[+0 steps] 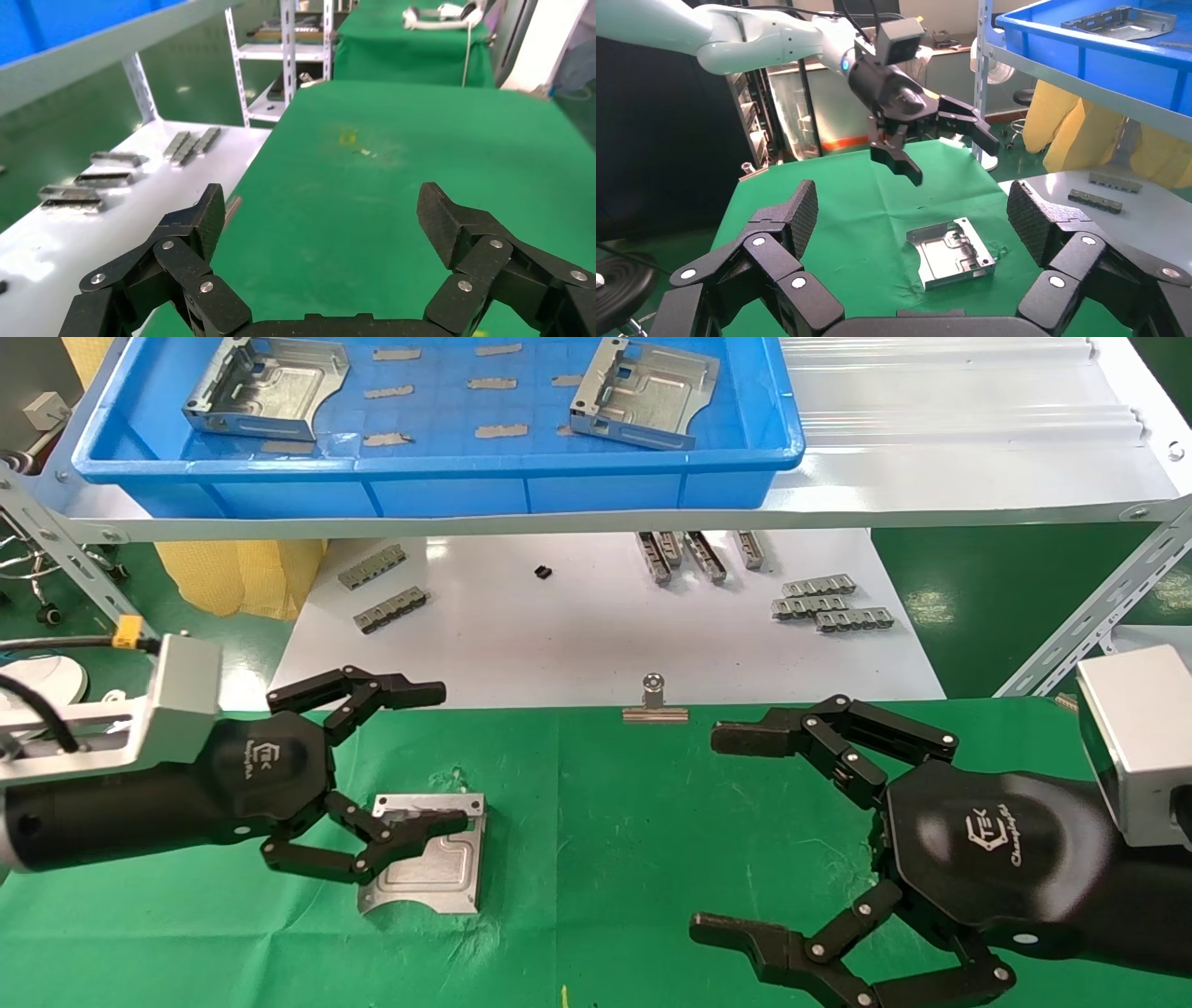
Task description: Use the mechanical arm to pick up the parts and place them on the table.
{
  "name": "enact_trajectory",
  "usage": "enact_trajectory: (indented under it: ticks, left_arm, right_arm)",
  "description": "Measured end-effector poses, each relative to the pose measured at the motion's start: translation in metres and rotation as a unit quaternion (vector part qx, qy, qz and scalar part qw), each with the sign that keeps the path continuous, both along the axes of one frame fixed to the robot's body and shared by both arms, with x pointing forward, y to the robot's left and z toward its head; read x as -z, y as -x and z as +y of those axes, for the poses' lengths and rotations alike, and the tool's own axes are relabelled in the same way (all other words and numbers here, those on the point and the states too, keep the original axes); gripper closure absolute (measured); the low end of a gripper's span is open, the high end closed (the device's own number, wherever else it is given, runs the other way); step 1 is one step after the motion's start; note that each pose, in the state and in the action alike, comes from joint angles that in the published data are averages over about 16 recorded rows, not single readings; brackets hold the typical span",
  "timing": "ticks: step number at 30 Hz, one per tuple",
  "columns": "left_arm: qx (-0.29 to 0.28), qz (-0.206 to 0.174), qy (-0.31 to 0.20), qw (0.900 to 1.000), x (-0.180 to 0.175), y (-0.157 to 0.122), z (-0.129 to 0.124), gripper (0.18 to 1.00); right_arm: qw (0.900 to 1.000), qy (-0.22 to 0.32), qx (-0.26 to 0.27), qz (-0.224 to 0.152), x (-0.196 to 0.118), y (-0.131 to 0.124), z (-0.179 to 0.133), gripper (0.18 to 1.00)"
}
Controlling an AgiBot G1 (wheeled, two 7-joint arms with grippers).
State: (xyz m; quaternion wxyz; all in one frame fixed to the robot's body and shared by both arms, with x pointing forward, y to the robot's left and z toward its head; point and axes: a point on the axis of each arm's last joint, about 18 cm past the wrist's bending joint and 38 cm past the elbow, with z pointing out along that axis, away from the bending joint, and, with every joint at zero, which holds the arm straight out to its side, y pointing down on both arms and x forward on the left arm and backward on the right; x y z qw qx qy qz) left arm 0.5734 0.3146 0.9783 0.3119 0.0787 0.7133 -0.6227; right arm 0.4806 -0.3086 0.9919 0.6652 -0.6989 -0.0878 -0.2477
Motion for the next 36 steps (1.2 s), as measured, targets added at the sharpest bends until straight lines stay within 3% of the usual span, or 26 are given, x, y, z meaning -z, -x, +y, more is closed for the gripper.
enact_trajectory:
  ticks: [26,36]
  left_arm:
    - [0.066,0.03,0.019,0.9972,-0.013,0.091,-0.013,0.183]
    - [0.076,0.033,0.016,0.9964,-0.014,0.105,-0.016,0.183]
  right_arm:
    - [1.0,0.0,0.0,0.0,0.0,0.0,0.0,0.179]
    - [1.0,0.0,0.0,0.0,0.0,0.0,0.0,0.179]
